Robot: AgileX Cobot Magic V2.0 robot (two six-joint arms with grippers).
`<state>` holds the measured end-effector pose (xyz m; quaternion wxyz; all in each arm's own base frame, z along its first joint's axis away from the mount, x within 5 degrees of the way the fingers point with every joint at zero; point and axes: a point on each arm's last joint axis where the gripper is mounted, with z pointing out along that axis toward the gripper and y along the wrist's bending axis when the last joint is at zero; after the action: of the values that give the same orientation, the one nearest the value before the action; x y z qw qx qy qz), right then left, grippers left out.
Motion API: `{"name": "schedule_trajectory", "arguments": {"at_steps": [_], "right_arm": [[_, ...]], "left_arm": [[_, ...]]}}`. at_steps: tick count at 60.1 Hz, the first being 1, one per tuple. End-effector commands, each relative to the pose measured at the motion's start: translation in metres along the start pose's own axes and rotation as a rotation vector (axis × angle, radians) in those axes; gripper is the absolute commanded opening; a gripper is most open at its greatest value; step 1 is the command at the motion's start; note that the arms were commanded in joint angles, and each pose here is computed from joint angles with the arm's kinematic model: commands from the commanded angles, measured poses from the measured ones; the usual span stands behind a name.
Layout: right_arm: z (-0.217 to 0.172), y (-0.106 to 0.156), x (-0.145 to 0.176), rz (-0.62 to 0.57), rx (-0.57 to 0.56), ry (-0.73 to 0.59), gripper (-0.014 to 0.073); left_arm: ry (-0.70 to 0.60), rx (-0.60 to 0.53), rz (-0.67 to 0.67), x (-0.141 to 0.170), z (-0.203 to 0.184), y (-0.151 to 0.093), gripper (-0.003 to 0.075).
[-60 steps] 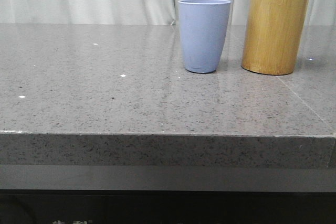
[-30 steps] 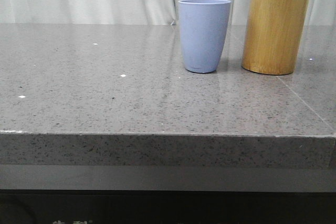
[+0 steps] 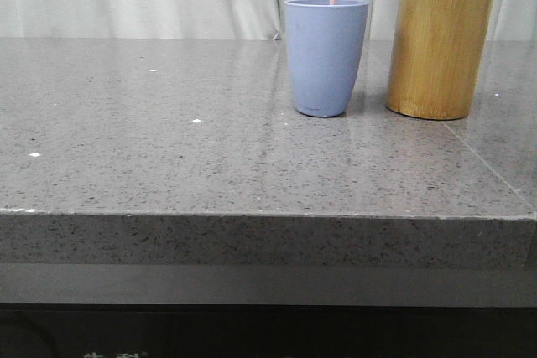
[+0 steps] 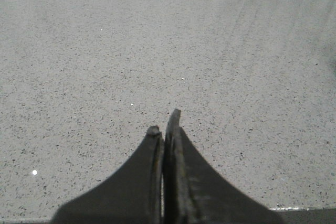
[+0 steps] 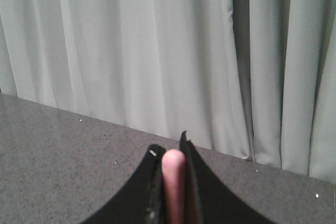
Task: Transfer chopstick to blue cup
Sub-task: 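Move the pink stick over the blue cup and lower it inside, then open the right gripper and withdraw it from the stick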
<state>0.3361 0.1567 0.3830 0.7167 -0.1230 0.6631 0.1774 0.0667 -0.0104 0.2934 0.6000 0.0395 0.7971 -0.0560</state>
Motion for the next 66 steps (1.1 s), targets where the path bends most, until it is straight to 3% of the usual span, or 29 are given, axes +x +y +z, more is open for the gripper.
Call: {"name": "schedule_trajectory", "arguments": {"at_steps": [1,5,19,32,36,42,53,66], "right_arm": [[-0.007,0.003,-0.021,-0.004,-0.011,-0.108,0.0022],[-0.007,0.002,-0.016,-0.004,-0.010,-0.096,0.0055],[-0.008,0.002,-0.012,-0.004,-0.009,-0.081,0.0313],[-0.023,0.004,-0.038,-0.001,-0.011,-0.028,0.0338],[-0.029,0.005,-0.052,0.006,-0.011,0.058,0.0307],[-0.039,0.001,-0.072,0.020,0.000,0.199,0.0171],[-0.058,-0.009,-0.092,0.020,0.036,0.327,-0.0047],[-0.093,-0.035,-0.099,0.041,0.141,0.441,-0.0067]], "left_arm": [[-0.101,0.010,-0.009,-0.015,-0.003,-0.001,-0.0019],[-0.101,0.010,-0.009,-0.015,-0.003,-0.001,-0.0019],[-0.101,0.010,-0.009,-0.015,-0.003,-0.001,-0.0019],[-0.101,0.010,-0.009,-0.015,-0.003,-0.001,-0.0019],[-0.101,0.010,-0.009,-0.015,-0.003,-0.001,-0.0019],[-0.101,0.010,-0.009,-0.015,-0.003,-0.001,-0.0019],[-0.105,0.010,-0.009,-0.015,-0.003,-0.001,-0.0019],[-0.105,0.010,-0.009,-0.015,-0.003,-0.001,-0.0019]]}}
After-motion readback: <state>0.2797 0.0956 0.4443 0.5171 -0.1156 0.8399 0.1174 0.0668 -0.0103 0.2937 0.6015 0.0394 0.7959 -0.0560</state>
